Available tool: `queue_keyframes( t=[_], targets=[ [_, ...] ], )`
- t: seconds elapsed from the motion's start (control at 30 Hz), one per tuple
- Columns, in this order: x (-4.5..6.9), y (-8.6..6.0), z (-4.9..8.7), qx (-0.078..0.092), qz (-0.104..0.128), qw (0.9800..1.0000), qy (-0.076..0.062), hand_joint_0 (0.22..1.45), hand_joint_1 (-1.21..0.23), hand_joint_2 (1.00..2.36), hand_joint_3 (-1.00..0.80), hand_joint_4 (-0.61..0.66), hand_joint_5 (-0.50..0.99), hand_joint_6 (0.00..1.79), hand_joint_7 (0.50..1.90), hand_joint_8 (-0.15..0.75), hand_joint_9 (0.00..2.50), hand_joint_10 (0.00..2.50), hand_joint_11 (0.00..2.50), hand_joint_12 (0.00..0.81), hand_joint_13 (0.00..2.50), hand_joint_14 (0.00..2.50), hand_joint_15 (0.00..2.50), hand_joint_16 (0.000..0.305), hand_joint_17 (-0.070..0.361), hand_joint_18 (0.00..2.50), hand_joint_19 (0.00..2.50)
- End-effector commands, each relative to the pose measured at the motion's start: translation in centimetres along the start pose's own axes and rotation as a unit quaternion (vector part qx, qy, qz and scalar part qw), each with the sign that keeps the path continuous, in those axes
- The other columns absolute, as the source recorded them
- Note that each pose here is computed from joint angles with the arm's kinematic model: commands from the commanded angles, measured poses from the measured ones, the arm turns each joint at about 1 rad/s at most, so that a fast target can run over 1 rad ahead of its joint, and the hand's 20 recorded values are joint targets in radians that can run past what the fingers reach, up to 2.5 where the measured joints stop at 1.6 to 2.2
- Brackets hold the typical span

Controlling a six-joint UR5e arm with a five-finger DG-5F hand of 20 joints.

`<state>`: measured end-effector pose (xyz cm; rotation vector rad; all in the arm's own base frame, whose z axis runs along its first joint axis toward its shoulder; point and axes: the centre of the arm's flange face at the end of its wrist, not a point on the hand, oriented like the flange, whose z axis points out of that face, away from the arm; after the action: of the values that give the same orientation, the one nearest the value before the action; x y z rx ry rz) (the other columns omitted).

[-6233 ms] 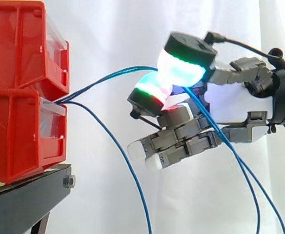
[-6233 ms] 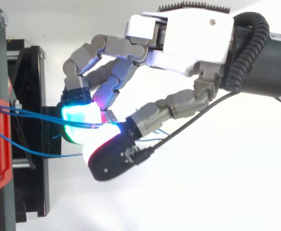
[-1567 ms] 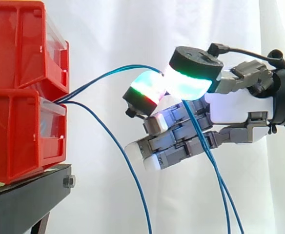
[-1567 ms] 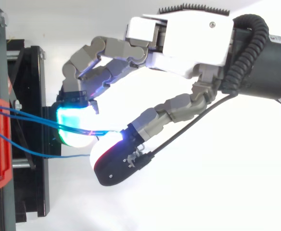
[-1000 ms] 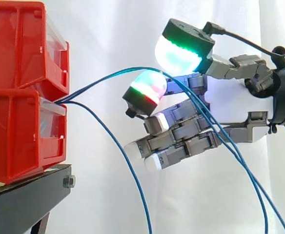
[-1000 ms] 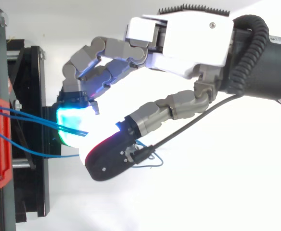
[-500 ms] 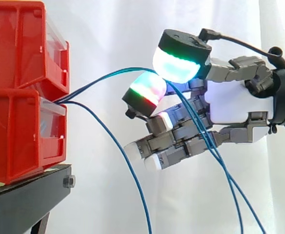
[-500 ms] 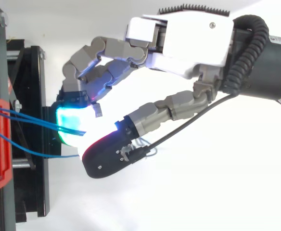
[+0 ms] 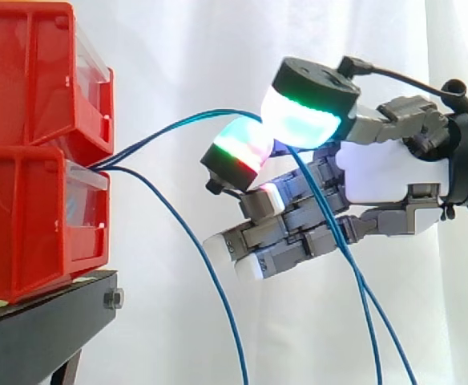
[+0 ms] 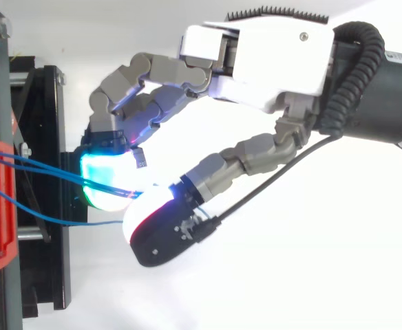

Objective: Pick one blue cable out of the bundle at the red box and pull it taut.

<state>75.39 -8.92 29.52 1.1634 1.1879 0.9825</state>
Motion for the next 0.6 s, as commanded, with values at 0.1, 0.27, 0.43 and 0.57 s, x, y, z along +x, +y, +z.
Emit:
queue_keyframes(
  t=[0.1, 0.27, 0.43, 0.57],
  targets=[
    [0.09, 0.04, 0.01, -0.001, 0.0, 1.0, 0.001, 0.63, -1.05, 1.0, -0.5, -0.02, -0.24, 0.96, 0.97, 0.225, 0.78, 0.01, 1.3, 0.337, 0.51, 0.01, 0.28, 0.051, 0.115, 0.5, 0.18],
    [0.1, -0.03, -0.02, 0.0, 0.0, 1.0, 0.001, 0.49, -0.99, 1.0, -0.5, 0.04, -0.23, 0.96, 0.92, 0.266, 0.82, 0.0, 1.32, 0.365, 0.53, 0.01, 0.29, 0.057, 0.128, 0.52, 0.22],
    [0.09, 0.04, 0.01, -0.001, 0.001, 1.0, 0.001, 0.43, -0.9, 1.0, -0.5, 0.07, -0.23, 0.96, 0.88, 0.3, 0.85, 0.0, 1.3, 0.392, 0.54, 0.01, 0.31, 0.063, 0.142, 0.54, 0.25],
    [0.1, -0.03, -0.02, 0.0, 0.001, 1.0, 0.001, 0.42, -0.84, 1.0, -0.5, 0.08, -0.23, 0.95, 0.88, 0.312, 0.86, 0.0, 1.31, 0.4, 0.56, 0.01, 0.32, 0.065, 0.146, 0.54, 0.26]
  ],
)
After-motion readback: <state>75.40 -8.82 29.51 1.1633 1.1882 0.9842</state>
